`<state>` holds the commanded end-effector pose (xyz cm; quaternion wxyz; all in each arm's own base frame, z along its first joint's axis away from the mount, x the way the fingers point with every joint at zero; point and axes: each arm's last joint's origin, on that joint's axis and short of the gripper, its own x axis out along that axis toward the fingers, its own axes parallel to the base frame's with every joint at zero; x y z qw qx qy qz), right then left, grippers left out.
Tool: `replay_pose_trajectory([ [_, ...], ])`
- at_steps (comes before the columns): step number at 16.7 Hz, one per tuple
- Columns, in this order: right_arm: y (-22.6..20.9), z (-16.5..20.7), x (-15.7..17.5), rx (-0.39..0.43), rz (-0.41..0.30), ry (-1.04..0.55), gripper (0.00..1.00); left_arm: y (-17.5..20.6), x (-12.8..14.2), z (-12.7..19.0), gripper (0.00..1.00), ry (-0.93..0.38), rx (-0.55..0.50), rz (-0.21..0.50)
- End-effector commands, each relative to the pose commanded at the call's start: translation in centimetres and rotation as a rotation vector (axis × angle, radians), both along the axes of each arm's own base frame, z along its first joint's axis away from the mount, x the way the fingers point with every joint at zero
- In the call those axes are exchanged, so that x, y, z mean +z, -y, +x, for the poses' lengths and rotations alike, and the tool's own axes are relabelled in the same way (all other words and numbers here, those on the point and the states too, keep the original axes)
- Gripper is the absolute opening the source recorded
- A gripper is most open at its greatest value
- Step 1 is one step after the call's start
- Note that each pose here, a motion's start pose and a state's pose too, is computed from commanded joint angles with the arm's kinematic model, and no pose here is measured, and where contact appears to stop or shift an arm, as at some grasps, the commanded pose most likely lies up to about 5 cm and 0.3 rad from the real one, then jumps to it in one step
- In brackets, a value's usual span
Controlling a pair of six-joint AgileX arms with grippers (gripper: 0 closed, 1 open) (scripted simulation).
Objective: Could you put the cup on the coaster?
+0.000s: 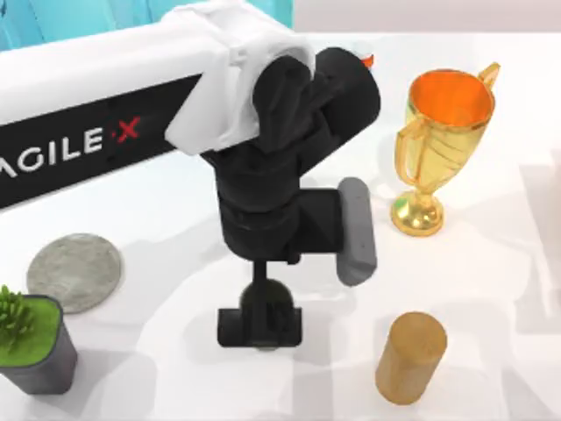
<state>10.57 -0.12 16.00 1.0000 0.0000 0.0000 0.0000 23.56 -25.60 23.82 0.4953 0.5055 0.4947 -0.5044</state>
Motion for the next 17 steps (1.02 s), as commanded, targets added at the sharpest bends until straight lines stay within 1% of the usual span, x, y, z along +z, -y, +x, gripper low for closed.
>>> replay_pose_trajectory([
  [4, 0.0, 0.0, 0.0, 0.000, 0.000, 0.000, 1.00, -0.1, 0.0, 0.1, 1.00, 0.001, 0.006, -0.001],
  [6, 0.0, 0.0, 0.0, 0.000, 0.000, 0.000, 1.00, -0.1, -0.5, 0.1, 1.00, -0.001, 0.004, 0.001],
  [8, 0.0, 0.0, 0.0, 0.000, 0.000, 0.000, 1.00, 0.0, -2.1, 0.1, 1.00, -0.004, 0.002, 0.004],
  [12, 0.0, 0.0, 0.0, 0.000, 0.000, 0.000, 1.00, 0.3, -7.0, 0.4, 1.00, 0.009, 0.003, -0.010],
  [14, 0.0, 0.0, 0.0, 0.000, 0.000, 0.000, 1.00, 0.1, -9.0, 0.2, 1.00, 0.005, 0.003, -0.005],
  [15, 0.0, 0.0, 0.0, 0.000, 0.000, 0.000, 1.00, 0.0, -9.7, 0.1, 1.00, 0.002, 0.002, -0.002],
  [17, 0.0, 0.0, 0.0, 0.000, 0.000, 0.000, 1.00, 0.0, -10.0, 0.0, 1.00, 0.000, 0.000, 0.000],
])
